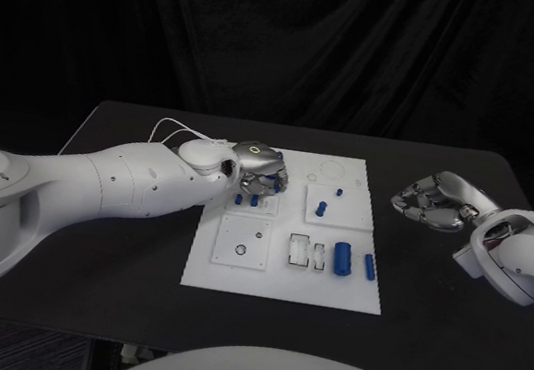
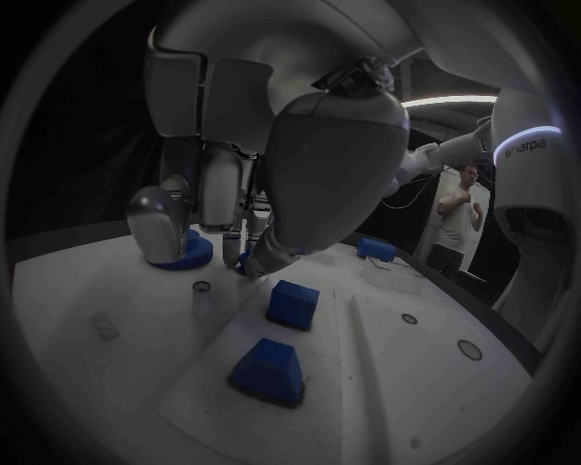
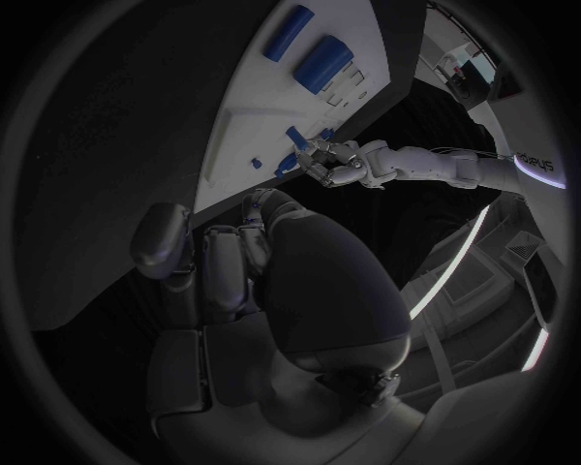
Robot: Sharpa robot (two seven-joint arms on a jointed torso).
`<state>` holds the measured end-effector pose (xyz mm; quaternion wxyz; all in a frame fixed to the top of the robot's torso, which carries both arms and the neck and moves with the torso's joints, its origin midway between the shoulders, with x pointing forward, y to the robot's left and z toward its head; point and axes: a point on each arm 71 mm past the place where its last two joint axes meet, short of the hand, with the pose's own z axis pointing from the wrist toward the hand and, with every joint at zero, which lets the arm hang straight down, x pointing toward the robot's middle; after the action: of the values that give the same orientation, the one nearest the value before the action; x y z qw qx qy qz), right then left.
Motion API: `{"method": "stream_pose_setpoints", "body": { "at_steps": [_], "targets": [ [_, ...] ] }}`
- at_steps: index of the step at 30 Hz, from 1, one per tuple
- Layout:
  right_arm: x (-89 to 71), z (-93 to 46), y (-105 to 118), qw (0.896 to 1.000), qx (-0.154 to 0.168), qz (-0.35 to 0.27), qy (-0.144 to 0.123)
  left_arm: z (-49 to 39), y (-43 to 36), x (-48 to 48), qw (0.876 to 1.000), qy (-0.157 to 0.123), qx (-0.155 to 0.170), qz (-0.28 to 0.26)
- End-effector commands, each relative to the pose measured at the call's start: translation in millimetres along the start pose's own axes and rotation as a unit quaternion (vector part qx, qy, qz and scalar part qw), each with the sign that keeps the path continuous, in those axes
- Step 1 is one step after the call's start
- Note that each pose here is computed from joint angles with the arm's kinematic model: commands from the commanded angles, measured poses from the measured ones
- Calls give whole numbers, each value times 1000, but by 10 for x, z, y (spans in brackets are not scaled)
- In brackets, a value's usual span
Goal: Assemble the parts on the task board
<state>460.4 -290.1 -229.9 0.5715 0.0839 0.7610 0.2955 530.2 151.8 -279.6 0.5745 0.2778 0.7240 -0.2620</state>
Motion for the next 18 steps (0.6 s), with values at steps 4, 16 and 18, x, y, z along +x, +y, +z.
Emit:
{"method": "stream_pose_setpoints", "body": {
  "at_steps": [4,16,18],
  "targets": [
    [13,-2,-10,1000,4,-2,4,-48,20,10,1000,-25,6,9],
    [11,-4,-19,1000,7,-2,5,-228,70,-169,998,-62,5,12],
    [9,-7,-24,1000,7,-2,5,-271,86,-238,998,-66,4,13]
  ]
}}
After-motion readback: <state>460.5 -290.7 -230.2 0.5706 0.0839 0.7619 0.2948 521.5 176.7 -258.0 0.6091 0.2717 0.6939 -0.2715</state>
